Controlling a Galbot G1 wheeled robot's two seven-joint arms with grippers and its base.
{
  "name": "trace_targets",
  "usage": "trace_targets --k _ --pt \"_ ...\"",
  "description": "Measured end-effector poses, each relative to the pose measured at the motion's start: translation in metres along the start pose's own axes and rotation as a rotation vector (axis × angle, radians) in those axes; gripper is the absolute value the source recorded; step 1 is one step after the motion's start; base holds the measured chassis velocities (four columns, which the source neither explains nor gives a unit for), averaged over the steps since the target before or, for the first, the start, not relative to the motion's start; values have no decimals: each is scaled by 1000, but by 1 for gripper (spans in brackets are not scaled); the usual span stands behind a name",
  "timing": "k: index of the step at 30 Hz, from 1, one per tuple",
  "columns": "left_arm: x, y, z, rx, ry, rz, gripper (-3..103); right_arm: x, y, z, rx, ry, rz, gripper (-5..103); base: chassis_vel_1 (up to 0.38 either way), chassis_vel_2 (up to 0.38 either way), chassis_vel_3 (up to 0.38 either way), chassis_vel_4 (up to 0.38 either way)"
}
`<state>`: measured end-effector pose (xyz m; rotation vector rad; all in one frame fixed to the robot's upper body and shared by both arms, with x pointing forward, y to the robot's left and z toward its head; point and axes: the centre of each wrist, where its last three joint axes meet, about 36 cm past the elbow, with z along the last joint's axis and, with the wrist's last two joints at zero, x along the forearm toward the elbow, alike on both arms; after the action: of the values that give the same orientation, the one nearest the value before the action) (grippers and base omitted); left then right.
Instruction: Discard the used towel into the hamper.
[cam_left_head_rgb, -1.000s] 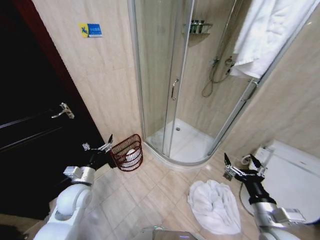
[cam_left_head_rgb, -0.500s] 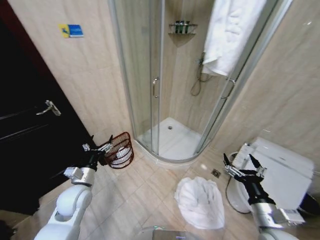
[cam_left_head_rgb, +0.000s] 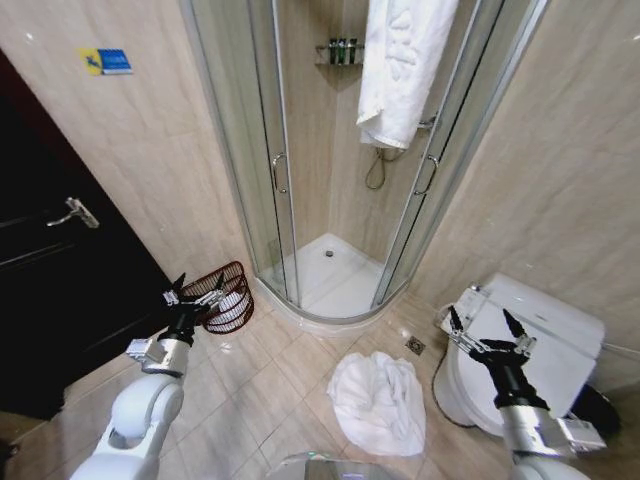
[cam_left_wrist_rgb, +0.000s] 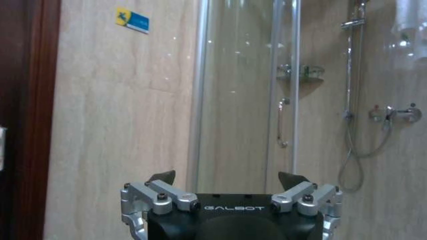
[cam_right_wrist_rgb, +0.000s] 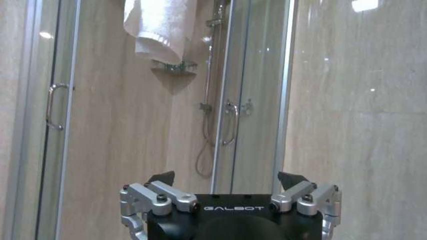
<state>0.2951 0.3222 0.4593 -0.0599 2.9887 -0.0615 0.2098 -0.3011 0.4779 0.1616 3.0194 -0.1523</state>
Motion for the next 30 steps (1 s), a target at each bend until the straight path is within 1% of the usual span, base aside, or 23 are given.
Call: trace_targets --k 1,3,5,7,9,11,13,15,20,23,28,30 --pt "4 -2 -1 5 -3 -4 100 -4 2 -1 23 30 45 100 40 51 -84 -41" --pt "5 -3 -2 9 -4 -5 100 -6 2 -3 30 41 58 100 40 51 -28 -28" --pt "14 -7 -3 18 -5 -14 100 -16 0 -7 43 50 82 100 0 0 0 0" --pt "20 -9 -3 19 -5 -17 100 -21 -1 -10 44 46 85 100 0 0 0 0" --pt "28 -11 -3 20 -11 -28 100 -31 0 -19 28 30 77 100 0 0 0 0" --pt "29 -11 -2 19 -14 -31 100 -35 1 -21 23 23 73 100 -54 -23 25 20" --pt "18 -11 4 18 -10 -20 100 -59 3 -34 -4 -15 44 100 0 0 0 0" --pt "6 -9 7 20 -7 -4 100 -71 2 -41 -18 -39 26 100 0 0 0 0" --pt "-3 -3 11 21 -3 -4 100 -87 -1 -46 -3 -59 -18 100 0 0 0 0" --pt "-17 4 16 15 -5 -1 100 -99 -3 -46 0 -71 -56 100 0 0 0 0" --pt "-28 5 21 15 5 7 100 -112 -6 -38 -4 -70 -61 100 0 0 0 0" --pt "-32 7 22 12 17 5 100 -133 -9 -30 -1 -84 -63 100 0 0 0 0"
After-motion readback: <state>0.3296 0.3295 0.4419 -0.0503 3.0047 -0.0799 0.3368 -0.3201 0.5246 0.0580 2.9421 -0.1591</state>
